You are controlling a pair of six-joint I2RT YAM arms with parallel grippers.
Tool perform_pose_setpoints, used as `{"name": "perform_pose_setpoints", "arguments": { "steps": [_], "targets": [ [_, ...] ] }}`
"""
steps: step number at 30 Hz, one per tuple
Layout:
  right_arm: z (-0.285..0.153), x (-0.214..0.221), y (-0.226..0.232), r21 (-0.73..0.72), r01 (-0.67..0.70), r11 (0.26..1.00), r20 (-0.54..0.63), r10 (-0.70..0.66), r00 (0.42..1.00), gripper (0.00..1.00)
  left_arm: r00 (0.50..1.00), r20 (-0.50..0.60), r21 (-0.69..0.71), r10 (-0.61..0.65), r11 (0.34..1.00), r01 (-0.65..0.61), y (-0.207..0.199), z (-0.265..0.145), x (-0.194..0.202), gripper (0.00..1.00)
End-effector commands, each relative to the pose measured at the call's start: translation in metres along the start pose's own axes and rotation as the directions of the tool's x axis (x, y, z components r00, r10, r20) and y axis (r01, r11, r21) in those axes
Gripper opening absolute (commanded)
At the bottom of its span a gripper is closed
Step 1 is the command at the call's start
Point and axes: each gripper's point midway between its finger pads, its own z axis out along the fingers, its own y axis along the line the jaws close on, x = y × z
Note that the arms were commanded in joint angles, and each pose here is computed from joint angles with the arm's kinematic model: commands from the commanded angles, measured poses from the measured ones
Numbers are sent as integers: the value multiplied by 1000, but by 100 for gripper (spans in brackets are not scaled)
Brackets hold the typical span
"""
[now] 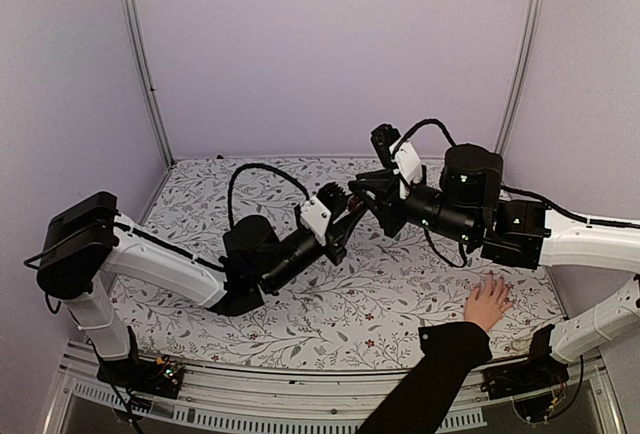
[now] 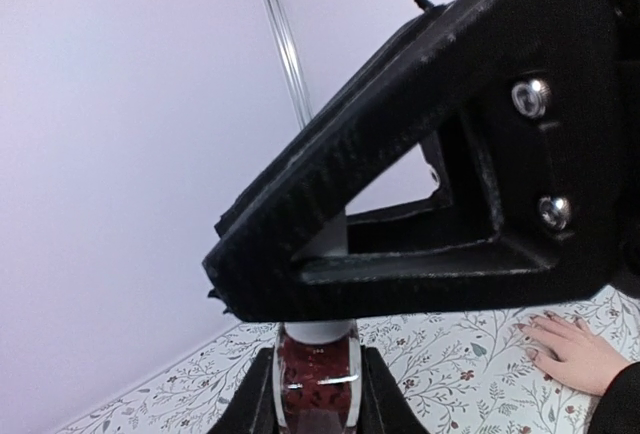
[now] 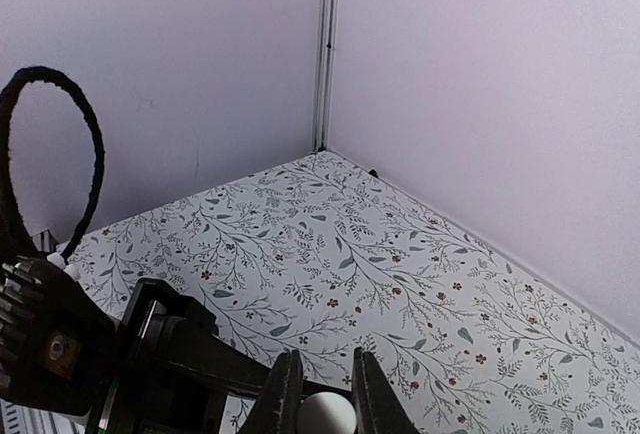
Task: Paint the nails
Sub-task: Screw the nail polish bottle.
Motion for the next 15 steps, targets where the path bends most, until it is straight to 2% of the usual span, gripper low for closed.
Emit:
{"name": "perform_pose_setpoints", "arguments": {
  "steps": [1,6,8,10,15],
  "targets": [
    [-1,6,23,-95,-21,995,1,22,1000,5,989,145,54,-3,999,-5,-19,-1,-50,0],
    [-11,-5,32,-157,-2,988,29,7,1000,22,994,113,77,9,997,-18,-20,-6,-46,0],
    [-17,-11,33,-169,5,986,42,2,999,37,995,104,99,5,995,-15,-21,-10,-45,0],
    [-23,-16,34,-183,14,983,49,-5,999,46,996,90,126,-12,992,0,-21,-13,-43,0],
    [-44,-29,43,-259,52,965,72,-35,997,61,996,46,257,-70,965,56,-30,-24,-41,0]
  ]
}}
